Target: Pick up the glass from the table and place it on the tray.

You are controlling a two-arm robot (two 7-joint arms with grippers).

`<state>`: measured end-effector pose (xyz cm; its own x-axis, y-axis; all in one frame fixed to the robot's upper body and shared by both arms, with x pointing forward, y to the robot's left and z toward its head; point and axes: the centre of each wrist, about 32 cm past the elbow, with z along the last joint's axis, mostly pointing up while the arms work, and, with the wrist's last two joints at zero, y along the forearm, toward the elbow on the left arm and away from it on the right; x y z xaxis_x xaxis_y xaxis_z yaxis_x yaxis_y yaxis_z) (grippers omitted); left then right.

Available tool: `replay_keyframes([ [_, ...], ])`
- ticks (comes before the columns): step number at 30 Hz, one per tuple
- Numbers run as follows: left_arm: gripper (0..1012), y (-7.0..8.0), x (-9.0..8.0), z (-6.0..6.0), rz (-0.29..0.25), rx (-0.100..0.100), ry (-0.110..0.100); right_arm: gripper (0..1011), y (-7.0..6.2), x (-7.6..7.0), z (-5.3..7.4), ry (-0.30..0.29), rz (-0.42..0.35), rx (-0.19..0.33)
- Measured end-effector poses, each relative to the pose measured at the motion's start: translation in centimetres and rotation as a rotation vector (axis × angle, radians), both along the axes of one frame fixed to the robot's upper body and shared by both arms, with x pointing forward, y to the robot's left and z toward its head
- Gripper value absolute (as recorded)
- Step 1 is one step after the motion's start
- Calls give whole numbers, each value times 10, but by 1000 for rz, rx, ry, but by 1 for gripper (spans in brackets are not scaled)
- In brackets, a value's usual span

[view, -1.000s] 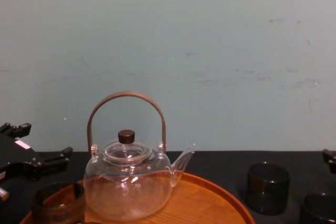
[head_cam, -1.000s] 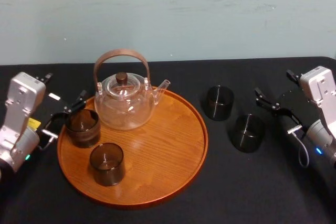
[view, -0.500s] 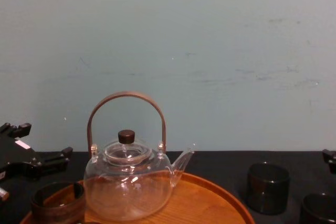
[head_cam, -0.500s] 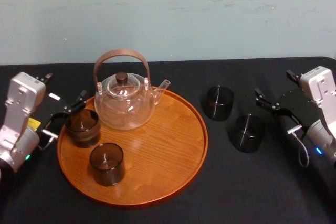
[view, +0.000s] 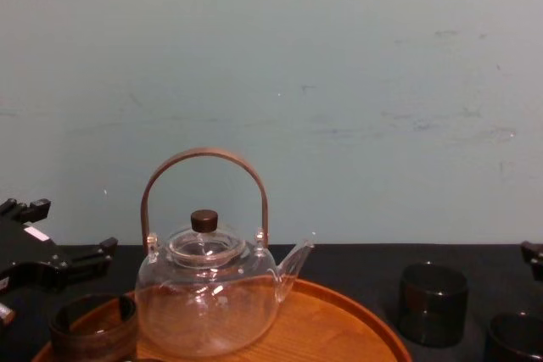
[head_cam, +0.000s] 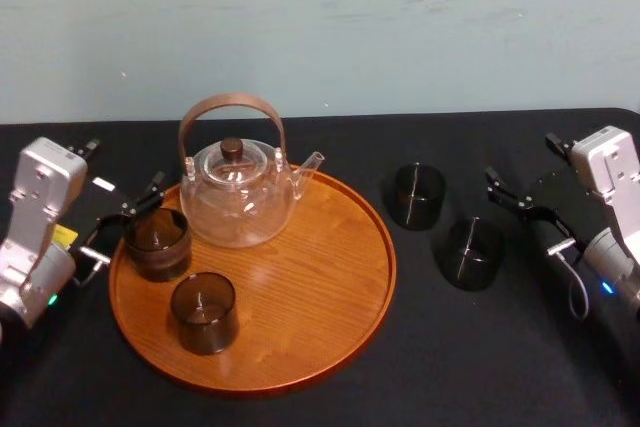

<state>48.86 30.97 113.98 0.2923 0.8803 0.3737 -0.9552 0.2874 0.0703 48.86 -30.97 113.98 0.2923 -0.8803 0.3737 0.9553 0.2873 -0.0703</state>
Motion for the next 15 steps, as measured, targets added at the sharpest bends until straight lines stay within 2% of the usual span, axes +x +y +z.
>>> replay_keyframes([
  [7, 1001, 0, 0, 0, 0, 0, 0, 1002, -4, 5, 3, 22, 51, -14],
  [15, 1001, 0, 0, 0, 0, 0, 0, 1002, 0, -8, 16, 28, 118, -21],
])
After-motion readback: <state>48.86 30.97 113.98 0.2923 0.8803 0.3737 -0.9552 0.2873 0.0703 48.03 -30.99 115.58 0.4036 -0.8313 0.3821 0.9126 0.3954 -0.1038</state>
